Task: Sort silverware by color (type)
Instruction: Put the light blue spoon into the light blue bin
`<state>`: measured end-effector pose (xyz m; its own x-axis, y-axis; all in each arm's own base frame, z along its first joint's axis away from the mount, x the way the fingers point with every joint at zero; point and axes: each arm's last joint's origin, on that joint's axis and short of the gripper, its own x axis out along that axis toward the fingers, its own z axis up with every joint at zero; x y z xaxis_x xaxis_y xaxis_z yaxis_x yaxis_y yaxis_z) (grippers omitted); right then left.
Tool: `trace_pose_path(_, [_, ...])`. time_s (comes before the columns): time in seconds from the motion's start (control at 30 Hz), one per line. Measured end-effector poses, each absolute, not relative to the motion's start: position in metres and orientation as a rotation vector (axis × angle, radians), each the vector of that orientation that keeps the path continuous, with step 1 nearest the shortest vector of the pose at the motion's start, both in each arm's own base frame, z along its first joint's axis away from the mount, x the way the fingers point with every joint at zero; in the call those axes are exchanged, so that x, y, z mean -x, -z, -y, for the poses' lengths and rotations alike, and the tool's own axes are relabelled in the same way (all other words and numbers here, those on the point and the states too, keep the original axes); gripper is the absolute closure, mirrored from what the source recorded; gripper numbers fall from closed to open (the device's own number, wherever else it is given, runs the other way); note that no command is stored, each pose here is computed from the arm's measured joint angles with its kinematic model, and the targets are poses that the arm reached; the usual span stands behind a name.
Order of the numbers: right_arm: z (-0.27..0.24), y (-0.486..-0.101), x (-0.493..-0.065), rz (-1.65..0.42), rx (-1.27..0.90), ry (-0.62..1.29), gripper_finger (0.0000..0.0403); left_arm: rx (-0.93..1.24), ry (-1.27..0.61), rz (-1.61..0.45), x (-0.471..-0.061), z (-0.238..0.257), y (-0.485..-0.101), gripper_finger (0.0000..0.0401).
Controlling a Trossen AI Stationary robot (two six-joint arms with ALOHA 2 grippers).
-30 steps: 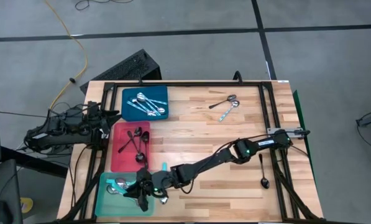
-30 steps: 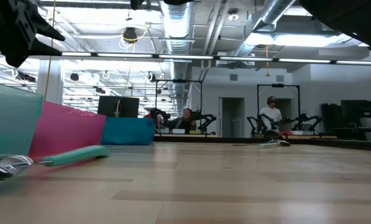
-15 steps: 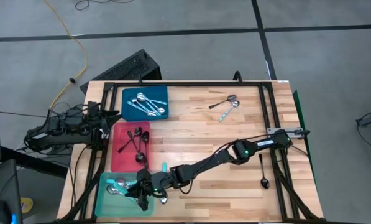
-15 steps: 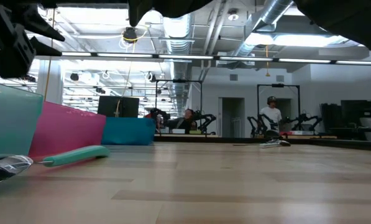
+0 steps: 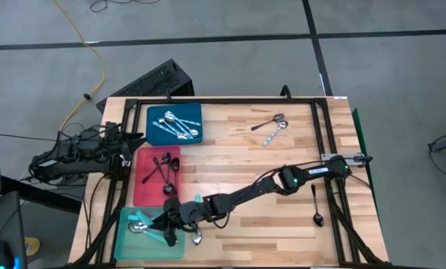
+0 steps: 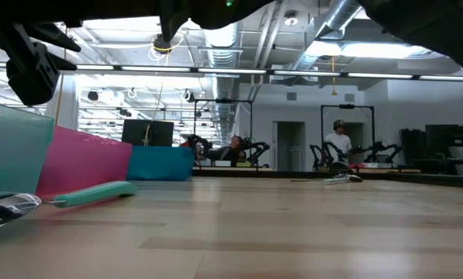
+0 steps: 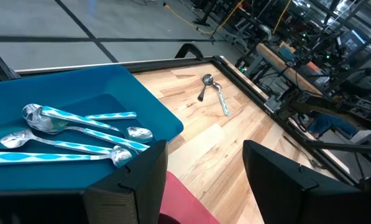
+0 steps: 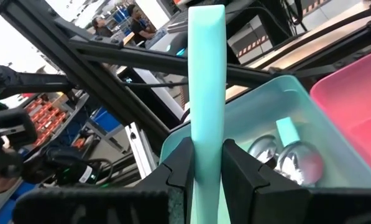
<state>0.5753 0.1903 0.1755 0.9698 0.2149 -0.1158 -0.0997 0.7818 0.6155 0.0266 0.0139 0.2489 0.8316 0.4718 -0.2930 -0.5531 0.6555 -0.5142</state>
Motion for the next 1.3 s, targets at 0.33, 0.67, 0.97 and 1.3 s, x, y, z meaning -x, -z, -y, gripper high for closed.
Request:
trace_pose_path(0.33, [-0.19,-0.175,-0.575,-0.188,-0.635,-0.168,0.032,0.627,-0.584,-0.139,-0.027,-0.014,-0.249,0.0207])
trace_pose_path(0.67, [-0.19,-0.173,-0.575,-0.206,-0.614,-0.155,0.032,0.627,-0.584,-0.139,-0.027,-0.014,-0.249,0.0207])
trace_pose_path(0.97, [-0.188,-0.169,-0.576,-0.207,-0.616,-0.149,0.032,0.627,-0.584,-0.138,-0.027,-0.014,-0.249,0.0207])
trace_pose_path(1.3, [-0.188,-0.15,-0.581,-0.136,-0.684,-0.164,0.032,0.627,-0.585,-0.14,-0.027,-0.014,-0.249,0.0207])
